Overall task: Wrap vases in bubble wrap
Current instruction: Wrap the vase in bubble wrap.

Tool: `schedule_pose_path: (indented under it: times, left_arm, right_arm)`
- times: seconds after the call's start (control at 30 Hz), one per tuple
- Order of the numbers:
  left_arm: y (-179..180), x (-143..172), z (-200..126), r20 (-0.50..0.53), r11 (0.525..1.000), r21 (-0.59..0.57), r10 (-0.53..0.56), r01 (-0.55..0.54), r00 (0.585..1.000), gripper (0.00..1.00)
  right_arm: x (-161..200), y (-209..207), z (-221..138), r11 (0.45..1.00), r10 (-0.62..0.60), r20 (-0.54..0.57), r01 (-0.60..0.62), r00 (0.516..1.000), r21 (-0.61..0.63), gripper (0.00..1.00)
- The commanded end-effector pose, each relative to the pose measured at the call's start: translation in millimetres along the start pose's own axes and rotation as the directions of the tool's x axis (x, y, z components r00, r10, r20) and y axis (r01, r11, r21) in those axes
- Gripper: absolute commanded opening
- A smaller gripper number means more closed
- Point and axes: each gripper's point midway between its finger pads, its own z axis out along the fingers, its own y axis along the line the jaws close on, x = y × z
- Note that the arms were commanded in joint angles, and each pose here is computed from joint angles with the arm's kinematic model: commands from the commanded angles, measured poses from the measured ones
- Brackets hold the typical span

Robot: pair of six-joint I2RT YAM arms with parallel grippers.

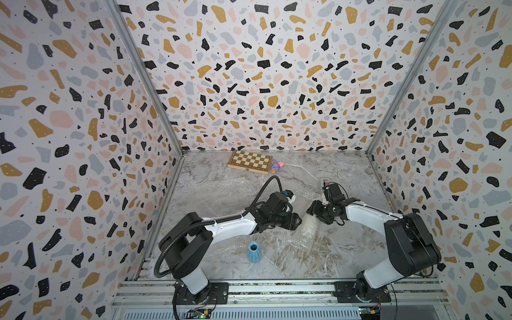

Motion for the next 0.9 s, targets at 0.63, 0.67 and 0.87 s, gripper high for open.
schedule_pose_path:
  times: [0.63, 0.67, 0.87]
  left_arm:
    - [-65, 32, 62, 0.108, 0.972, -0.113, 0.216, -0.204, 0.97, 0.74]
    - [-65, 32, 65, 0.112, 0.972, -0.117, 0.216, -0.203, 0.97, 0.74]
    - [-62, 36, 75, 0.104, 0.977, -0.117, 0.19, -0.177, 0.976, 0.59]
  right_arm:
    - [4, -49, 3, 0.942, -0.07, -0.043, 0.081, 0.997, 0.325, 0.64]
    - [4, -48, 4, 0.944, -0.073, -0.043, 0.083, 0.996, 0.319, 0.64]
    - [6, -41, 5, 0.955, -0.072, -0.05, 0.084, 0.996, 0.285, 0.67]
